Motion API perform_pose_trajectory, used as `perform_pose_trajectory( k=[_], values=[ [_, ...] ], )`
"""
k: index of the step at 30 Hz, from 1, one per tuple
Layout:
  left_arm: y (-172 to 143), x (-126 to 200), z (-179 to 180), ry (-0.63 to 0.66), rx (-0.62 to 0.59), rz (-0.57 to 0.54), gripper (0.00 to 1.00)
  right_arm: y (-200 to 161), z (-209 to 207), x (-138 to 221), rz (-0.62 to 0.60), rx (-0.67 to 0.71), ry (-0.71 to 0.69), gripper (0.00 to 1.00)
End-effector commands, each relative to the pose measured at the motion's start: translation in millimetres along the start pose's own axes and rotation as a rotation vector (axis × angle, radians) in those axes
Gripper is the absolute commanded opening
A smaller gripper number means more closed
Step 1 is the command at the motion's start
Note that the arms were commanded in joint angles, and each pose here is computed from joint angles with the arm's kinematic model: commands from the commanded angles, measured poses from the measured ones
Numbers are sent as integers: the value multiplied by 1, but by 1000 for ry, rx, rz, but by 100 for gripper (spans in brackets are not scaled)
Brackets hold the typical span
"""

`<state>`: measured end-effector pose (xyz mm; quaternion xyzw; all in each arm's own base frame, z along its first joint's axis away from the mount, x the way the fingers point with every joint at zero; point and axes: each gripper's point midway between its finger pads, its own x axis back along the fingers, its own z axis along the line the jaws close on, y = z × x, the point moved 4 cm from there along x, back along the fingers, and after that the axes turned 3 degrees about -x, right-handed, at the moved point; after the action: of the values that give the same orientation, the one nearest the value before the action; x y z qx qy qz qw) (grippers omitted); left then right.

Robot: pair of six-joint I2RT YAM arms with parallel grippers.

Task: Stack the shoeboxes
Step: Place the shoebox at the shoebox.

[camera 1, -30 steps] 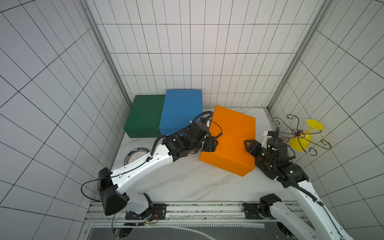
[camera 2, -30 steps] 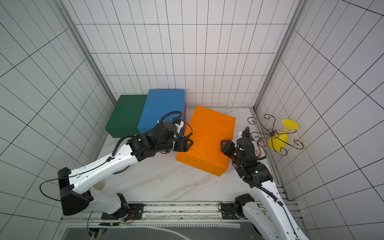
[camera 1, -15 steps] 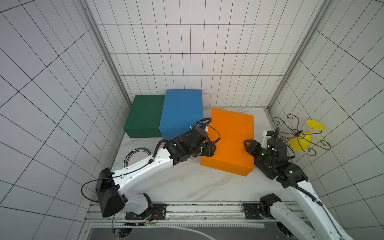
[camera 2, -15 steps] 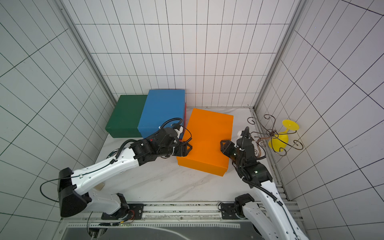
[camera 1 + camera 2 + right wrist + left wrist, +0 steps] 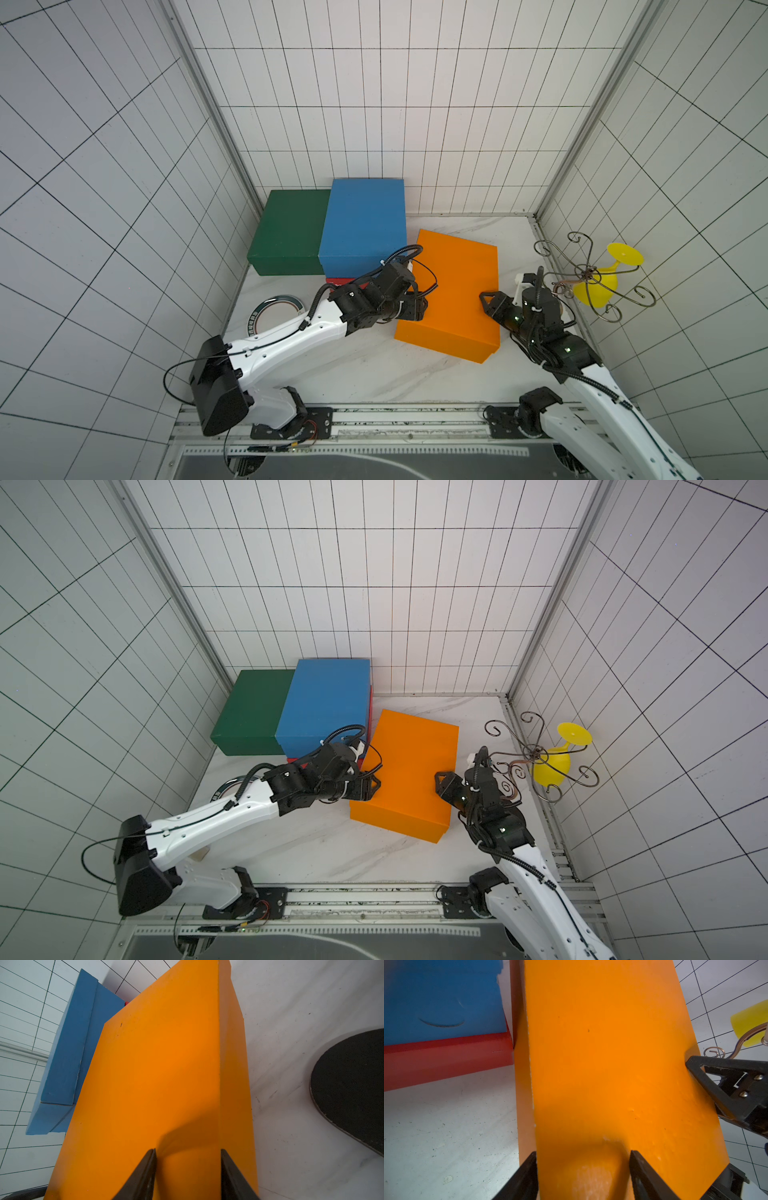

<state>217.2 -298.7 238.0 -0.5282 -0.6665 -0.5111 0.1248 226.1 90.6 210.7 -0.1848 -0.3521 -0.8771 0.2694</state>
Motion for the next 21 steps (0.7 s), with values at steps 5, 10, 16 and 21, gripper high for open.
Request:
perform_pose_trajectory(
  k=[5,10,16,21],
  values=[
    [23,21,-79,-381,-51,-105,66,-32,47,1,211,69,251,47],
    [25,31,-81,-397,-46,-124,66,-30,63,3,211,89,277,47],
    [32,43,-85,-414,-48,-149,66,-26,90,12,200,121,326,47],
    [36,46,-90,-427,-51,-157,66,-18,108,23,175,133,357,47]
  ],
)
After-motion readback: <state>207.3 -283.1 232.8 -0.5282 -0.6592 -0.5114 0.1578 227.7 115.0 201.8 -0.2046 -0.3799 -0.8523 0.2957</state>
